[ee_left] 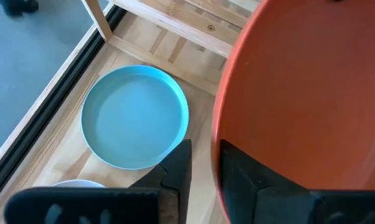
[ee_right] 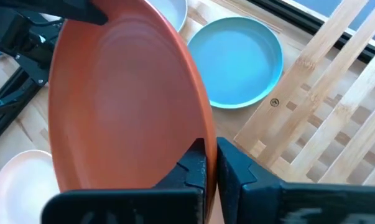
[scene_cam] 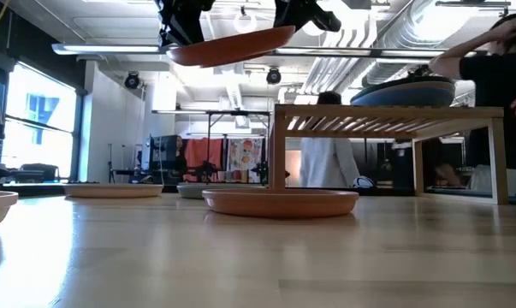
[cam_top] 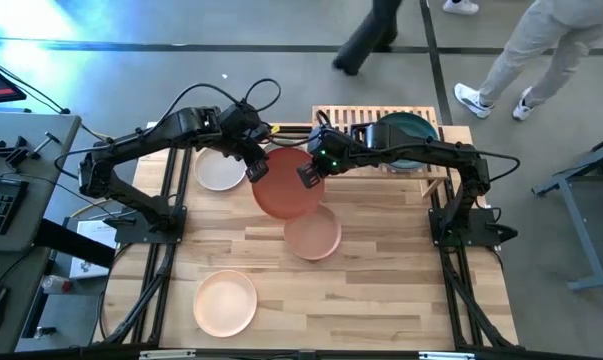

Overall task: Place and stack plates onto a shelf
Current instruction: Stack the orange plate on top of the green plate on the shelf

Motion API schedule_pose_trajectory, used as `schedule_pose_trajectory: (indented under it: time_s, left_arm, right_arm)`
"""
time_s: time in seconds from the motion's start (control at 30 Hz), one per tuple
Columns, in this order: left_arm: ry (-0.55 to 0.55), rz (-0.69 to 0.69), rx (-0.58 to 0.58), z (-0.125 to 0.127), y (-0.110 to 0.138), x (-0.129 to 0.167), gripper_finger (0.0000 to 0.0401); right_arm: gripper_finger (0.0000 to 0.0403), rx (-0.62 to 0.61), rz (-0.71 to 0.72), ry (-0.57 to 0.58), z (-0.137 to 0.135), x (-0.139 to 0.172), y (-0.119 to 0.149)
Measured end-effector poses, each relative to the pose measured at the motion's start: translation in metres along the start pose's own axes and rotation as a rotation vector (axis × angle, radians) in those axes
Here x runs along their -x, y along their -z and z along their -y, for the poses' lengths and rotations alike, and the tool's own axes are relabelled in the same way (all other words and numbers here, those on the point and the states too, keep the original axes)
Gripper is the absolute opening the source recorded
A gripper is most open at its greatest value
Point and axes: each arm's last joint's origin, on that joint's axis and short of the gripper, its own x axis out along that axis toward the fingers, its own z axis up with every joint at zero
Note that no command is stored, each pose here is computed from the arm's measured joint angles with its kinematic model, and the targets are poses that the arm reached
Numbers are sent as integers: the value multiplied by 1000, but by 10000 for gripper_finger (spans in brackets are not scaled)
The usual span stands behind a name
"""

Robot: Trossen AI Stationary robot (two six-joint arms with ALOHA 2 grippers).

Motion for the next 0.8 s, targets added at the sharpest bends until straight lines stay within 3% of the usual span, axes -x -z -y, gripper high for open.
schedule_pose_trajectory:
  time_s: [0.23, 0.47, 0.8]
  left_arm:
    - [14, -2, 26, 0, 0, 0, 100]
    - [126, -20, 26, 3, 1, 0, 99]
    - [110, 15, -9, 1, 3, 12, 97]
  right_arm:
    - [0, -10, -16, 21, 4, 0, 0]
    - [0, -8, -39, 67, 10, -1, 1]
    - [0, -12, -118, 137, 27, 15, 1]
